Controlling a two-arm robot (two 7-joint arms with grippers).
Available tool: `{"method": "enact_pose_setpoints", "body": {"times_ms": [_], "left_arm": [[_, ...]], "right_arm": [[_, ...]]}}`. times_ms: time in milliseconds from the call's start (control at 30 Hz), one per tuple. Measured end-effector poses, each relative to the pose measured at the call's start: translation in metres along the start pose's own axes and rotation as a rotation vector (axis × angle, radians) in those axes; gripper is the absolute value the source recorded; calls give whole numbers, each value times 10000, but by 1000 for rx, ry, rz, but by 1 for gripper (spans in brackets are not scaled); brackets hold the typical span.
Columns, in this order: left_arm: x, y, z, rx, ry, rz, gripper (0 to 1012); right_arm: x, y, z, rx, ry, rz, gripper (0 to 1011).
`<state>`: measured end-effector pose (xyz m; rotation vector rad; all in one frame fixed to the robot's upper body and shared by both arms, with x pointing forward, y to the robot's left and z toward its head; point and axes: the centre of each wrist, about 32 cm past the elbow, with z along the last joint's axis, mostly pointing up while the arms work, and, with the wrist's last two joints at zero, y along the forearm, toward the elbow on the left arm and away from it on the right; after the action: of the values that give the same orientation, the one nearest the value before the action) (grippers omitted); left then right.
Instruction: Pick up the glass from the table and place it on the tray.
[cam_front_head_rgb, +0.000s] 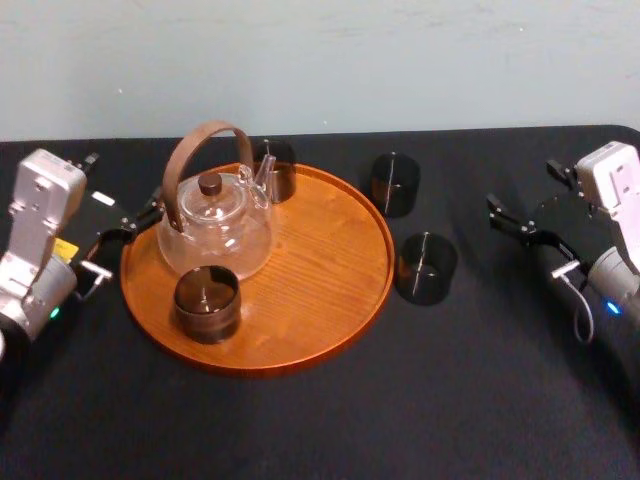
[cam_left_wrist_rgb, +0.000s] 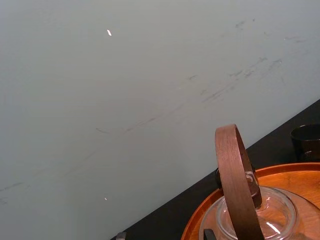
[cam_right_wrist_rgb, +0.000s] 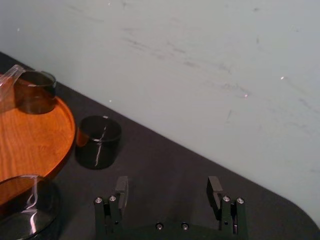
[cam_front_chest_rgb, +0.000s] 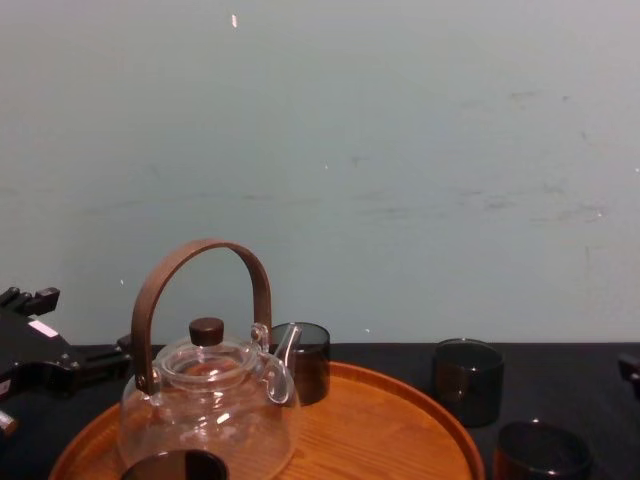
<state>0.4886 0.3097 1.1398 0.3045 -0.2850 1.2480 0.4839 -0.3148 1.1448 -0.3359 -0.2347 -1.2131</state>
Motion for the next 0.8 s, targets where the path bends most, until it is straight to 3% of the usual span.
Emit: {"method": "enact_pose_setpoints", "body": {"times_ms": [800], "left_arm": [[0,0,0,0,0,0,1001]], "right_arm": [[138,-332,91,-173,94,204,1002]]}}
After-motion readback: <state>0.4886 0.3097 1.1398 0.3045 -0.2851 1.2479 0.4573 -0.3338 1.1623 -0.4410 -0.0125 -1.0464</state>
